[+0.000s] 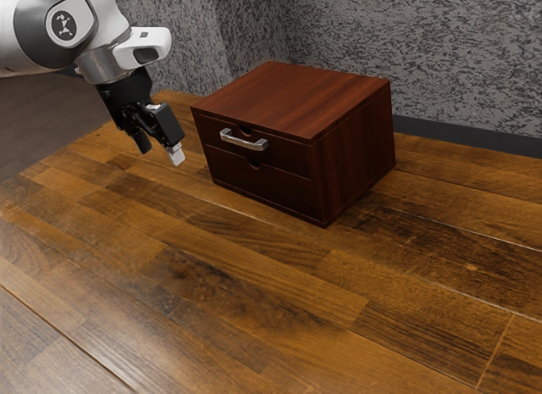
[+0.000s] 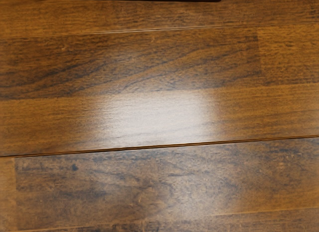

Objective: Pull the drawer handle with one arm to open the drawer

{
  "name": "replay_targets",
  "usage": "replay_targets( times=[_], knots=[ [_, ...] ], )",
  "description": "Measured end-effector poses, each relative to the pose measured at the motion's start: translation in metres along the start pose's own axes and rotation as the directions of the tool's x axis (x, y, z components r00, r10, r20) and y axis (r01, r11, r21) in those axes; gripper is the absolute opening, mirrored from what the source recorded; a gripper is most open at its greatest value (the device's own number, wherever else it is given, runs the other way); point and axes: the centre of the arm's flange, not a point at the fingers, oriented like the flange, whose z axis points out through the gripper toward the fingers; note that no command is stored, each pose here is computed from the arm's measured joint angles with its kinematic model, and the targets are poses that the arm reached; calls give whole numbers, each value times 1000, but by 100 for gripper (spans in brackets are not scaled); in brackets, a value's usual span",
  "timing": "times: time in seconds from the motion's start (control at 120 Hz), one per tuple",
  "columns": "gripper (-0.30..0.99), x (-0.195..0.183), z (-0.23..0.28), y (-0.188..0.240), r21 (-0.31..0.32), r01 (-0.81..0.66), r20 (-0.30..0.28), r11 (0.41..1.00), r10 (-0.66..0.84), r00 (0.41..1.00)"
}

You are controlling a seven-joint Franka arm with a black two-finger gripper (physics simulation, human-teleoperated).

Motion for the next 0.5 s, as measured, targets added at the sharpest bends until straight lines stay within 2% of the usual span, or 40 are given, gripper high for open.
replay_targets(
  times=[0.225,0.275,0.383,0.433,0.5],
  knots=[
    [69,-1,-3,-1,2,0,-6,1000,0,1000],
    [69,-1,-23,2,16,-12,-42,1000,13,999],
    [69,-10,-92,17,76,-124,-174,989,136,975],
    [69,-9,-103,29,101,-226,-195,969,242,951],
    [69,-2,-105,47,133,-365,-195,921,386,902]
  ],
)
